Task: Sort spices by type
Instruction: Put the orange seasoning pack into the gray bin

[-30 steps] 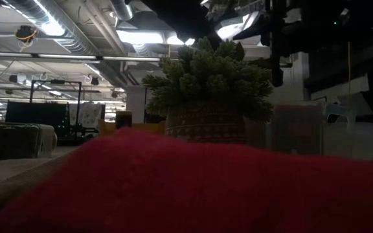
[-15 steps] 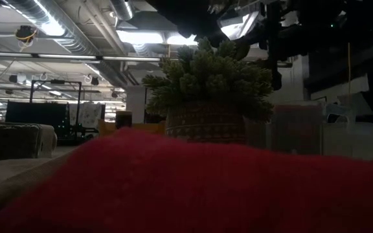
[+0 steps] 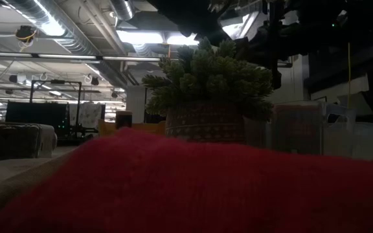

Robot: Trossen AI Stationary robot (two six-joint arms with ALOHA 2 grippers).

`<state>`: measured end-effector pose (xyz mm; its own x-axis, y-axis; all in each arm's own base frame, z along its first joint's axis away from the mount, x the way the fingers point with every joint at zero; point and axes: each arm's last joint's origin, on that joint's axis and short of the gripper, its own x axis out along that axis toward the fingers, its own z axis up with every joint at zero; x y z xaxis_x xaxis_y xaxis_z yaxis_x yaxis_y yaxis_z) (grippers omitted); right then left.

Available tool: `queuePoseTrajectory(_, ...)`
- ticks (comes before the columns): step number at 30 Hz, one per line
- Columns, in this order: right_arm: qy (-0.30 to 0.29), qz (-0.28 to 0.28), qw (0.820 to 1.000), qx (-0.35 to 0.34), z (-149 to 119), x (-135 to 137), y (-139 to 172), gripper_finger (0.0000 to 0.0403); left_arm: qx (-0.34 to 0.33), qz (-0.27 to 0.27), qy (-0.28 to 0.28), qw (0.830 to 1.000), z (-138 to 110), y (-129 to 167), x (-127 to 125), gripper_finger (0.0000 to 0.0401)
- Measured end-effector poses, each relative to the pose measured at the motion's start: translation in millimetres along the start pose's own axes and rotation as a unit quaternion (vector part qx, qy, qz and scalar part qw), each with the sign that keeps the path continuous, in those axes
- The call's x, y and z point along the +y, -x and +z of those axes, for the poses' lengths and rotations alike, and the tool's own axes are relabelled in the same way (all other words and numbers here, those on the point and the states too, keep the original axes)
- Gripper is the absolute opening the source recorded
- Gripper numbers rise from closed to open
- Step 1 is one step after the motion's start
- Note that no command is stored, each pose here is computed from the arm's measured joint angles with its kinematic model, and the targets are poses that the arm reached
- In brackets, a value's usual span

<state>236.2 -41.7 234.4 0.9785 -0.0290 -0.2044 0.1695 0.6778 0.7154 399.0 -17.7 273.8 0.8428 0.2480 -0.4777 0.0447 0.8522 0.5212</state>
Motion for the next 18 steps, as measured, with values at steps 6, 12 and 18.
queuePoseTrajectory(6, 0.004, 0.007, 1.000, 0.007, -0.4, 0.4, 0.0, 0.0024, 0.000, 0.000, 0.023, 1.000, 0.0, 0.0, 0.0, 0.0112)
queuePoseTrajectory(12, 0.024, 0.024, 0.999, 0.018, -0.4, 2.1, 1.2, 0.0024, -0.008, -0.005, 0.034, 0.999, 5.3, 5.8, -5.6, 0.0159)
queuePoseTrajectory(18, 0.045, 0.056, 0.997, 0.012, 4.8, 11.6, 12.6, 0.0013, -0.025, -0.015, 0.019, 0.999, 16.1, 24.7, -10.0, 0.0170)
